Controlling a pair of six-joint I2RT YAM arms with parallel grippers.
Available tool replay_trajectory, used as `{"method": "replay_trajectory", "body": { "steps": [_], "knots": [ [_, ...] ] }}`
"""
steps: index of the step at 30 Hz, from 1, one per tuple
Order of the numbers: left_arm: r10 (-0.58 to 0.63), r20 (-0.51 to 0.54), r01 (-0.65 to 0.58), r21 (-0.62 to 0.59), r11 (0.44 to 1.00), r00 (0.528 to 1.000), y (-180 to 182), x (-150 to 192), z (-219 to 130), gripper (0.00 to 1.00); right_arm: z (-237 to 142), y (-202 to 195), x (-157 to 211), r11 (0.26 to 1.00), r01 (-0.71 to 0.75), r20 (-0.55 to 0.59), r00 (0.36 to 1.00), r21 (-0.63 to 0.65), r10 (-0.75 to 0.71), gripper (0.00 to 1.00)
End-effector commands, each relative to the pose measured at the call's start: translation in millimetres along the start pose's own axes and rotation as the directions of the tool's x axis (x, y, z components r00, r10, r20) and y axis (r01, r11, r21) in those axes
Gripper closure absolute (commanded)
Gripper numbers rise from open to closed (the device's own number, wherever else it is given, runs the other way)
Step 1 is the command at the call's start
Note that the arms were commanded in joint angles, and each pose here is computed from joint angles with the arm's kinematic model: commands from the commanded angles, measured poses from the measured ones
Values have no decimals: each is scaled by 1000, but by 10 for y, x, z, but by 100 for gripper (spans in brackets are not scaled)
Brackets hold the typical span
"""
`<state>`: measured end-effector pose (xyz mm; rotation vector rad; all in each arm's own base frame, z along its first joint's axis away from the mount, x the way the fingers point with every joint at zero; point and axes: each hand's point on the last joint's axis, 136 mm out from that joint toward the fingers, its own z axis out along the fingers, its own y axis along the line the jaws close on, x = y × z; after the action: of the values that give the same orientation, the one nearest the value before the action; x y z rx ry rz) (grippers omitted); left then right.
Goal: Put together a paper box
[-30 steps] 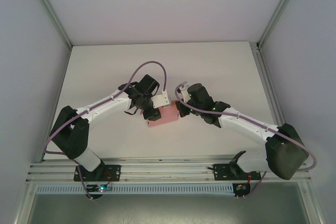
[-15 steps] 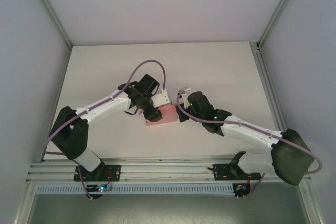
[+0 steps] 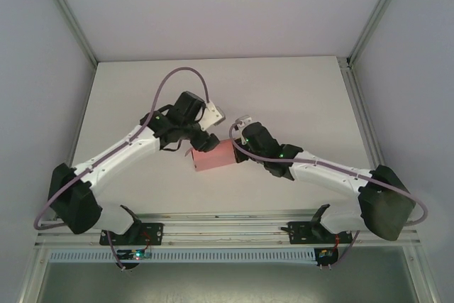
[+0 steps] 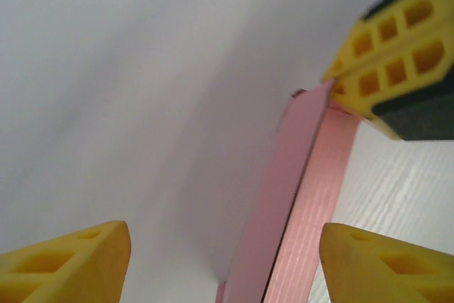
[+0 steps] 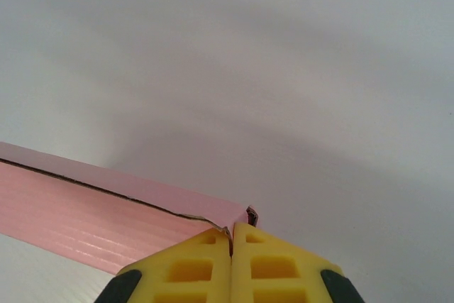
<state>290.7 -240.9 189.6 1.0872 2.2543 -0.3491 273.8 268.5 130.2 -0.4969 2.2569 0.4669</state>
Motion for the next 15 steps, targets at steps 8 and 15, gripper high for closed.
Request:
{"method": "replay_trajectory", "body": {
  "steps": [8, 15],
  "knots": [
    [-457, -83, 436, -194, 879, 885, 63, 772, -449, 38, 79, -206, 578, 990, 45, -276, 961, 131, -8, 100],
    [-450, -101, 422, -214, 881, 888, 103, 854, -271, 50, 96, -145, 560, 993, 57, -286, 958, 101, -26, 100]
  ]
}}
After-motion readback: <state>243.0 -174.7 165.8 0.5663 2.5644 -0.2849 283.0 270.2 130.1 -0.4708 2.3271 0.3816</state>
